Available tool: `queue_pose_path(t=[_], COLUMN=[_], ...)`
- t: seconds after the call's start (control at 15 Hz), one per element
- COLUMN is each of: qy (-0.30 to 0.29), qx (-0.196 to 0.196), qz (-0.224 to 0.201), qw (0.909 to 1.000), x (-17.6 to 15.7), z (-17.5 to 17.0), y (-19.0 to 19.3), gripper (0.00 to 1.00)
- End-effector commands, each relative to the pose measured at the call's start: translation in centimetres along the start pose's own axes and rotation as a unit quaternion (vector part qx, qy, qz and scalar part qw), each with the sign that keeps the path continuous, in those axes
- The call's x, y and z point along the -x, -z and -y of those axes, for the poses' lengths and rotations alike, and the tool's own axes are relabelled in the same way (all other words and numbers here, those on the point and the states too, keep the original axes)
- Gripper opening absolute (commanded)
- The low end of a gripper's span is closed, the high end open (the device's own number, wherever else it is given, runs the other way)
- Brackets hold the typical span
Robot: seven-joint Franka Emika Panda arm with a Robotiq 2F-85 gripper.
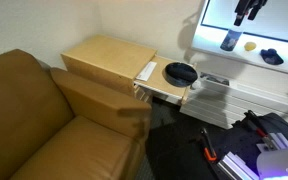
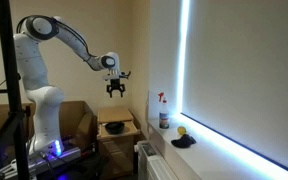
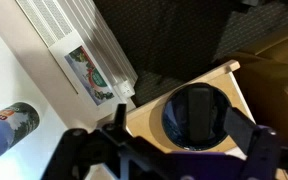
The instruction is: Move the eyeglass case from the bowl to the nightstand
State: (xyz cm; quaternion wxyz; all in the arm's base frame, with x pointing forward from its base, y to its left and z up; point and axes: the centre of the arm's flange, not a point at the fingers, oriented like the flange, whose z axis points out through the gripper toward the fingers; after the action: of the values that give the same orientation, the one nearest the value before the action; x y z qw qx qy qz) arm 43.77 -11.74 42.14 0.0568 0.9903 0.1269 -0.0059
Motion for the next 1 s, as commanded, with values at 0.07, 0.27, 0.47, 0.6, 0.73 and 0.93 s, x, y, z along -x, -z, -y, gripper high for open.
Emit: queue_pose_path(t=[0.07,0.27,0.47,0.6,0.73,0.93], qy=[0.000,0.077,0.152,0.202,0.230,0.202], qx=[0.000,0.005,0.017,0.023,0.016,0.010], qz=[0.000,0.030,0.059,0.053,0.036,0.051], qw=[1.0000,0.9966,0.9865,0.9777,0.9723,0.9780], x=[0.0,-2.7,-4.2,-4.9,-5.1,-4.9], z=[0.0,1.7,3.8,4.3,4.4,5.1], y=[0.0,-3.1,-8.2,-11.3,-13.6,-12.5], gripper=[1.00,1.00,1.00,1.00,1.00,1.00])
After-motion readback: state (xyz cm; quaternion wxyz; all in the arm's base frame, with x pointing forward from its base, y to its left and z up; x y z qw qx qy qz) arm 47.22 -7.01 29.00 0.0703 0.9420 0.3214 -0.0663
